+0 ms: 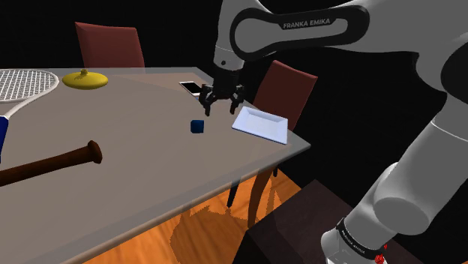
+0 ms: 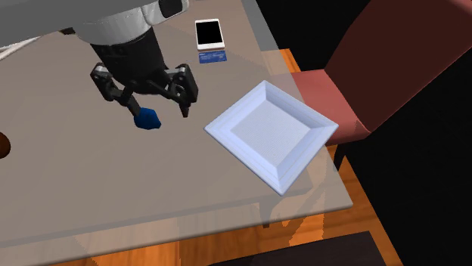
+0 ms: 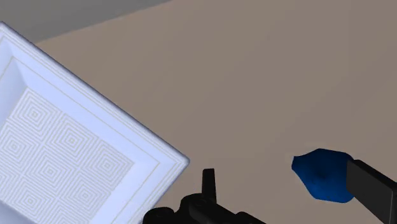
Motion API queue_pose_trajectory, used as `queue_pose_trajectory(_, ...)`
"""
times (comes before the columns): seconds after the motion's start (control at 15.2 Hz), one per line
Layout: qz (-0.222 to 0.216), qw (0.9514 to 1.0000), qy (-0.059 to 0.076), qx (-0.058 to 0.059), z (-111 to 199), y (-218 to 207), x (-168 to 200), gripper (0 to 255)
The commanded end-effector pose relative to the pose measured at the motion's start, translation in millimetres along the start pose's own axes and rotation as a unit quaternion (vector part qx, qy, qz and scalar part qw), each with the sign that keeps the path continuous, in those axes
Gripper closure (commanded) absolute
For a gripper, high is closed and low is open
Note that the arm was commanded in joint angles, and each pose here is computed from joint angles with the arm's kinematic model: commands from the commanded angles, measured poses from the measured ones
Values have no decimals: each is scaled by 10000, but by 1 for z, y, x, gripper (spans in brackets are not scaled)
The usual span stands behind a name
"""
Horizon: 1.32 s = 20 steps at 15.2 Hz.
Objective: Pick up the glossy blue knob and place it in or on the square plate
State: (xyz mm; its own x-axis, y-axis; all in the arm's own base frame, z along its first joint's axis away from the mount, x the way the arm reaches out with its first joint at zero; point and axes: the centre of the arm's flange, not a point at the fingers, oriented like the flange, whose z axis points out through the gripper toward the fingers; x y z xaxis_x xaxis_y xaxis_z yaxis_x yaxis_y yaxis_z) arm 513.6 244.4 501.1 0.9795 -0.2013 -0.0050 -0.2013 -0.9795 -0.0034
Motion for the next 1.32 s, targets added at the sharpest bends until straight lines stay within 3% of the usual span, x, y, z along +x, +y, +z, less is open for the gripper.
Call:
queue_pose_trajectory(0.0,75,10000,-41,0,6,-22,14,0)
queue_pose_trajectory(0.26,190,9998,-109,-3,18,-62,38,0)
queue_pose_trajectory(0.79,190,9998,-109,-3,58,-62,37,0)
queue_pose_trajectory(1.25,190,9998,-109,-3,58,-62,37,0)
